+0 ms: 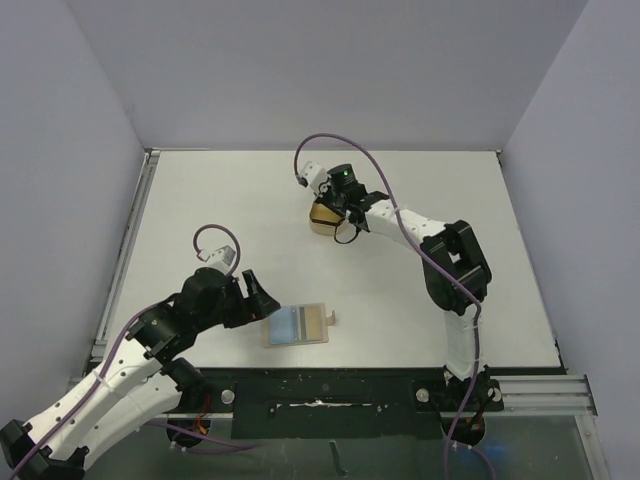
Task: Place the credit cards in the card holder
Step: Pick up the credit card from the storage box, then insert the credit card into the card holder.
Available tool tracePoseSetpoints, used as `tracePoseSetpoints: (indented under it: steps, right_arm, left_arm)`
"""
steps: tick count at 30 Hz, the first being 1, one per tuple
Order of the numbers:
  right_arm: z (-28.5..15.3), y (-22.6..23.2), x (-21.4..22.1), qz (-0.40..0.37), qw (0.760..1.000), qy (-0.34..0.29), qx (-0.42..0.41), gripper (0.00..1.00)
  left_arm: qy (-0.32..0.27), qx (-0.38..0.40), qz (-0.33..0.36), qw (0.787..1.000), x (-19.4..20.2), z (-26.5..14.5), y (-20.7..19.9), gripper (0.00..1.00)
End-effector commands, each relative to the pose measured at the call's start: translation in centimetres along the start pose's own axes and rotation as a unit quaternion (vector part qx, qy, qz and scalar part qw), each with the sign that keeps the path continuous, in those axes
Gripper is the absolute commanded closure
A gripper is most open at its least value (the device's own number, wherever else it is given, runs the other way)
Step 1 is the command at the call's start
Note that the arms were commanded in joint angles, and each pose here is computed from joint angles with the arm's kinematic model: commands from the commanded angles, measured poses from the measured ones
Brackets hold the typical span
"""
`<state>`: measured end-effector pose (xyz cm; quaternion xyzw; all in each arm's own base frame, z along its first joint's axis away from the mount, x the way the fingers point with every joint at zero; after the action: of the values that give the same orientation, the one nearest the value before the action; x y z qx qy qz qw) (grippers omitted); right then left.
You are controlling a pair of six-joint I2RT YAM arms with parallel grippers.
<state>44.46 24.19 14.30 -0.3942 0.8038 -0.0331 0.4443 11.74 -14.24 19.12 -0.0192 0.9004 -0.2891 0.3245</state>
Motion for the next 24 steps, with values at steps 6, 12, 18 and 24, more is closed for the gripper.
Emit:
tracePoseSetpoints:
  steps: [6, 12, 18, 24]
  right_arm:
    - [-6.9, -0.6, -4.0, 0.115, 0.992, -0.055, -0.015, 1.0]
    - [-12.0, 2.6, -4.0, 0.211, 0.975, -0.059, -0.043, 1.0]
    - [-17.0, 8.4, -4.0, 0.304, 0.943, -0.064, -0.122, 1.0]
    - [-18.9, 12.9, -2.1, 0.409, 0.893, -0.005, -0.187, 1.0]
  left_arm:
    - [-0.011, -0.006, -0.013, 1.0, -0.5, 1.1, 0.0, 0.34]
    - [0.006, -0.034, -0.026, 0.999, 0.5, 2.7, 1.1, 0.48]
    - [0.028, -0.048, -0.038, 0.998, 1.9, 4.3, 2.1, 0.83]
    - [0.039, -0.062, -0.048, 0.996, 2.9, 5.4, 3.1, 1.0]
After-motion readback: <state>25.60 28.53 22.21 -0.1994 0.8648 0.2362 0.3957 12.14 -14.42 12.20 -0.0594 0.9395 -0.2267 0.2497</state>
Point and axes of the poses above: each gripper's point midway between its finger pads, its own z axis out along the fingers, its own y axis along the line the jaws close on, x = y × z, the point moved 7 cm from there along -z, back along the fingers, and after that the axes turned 10 degrees about z, right-handed, at the moved point
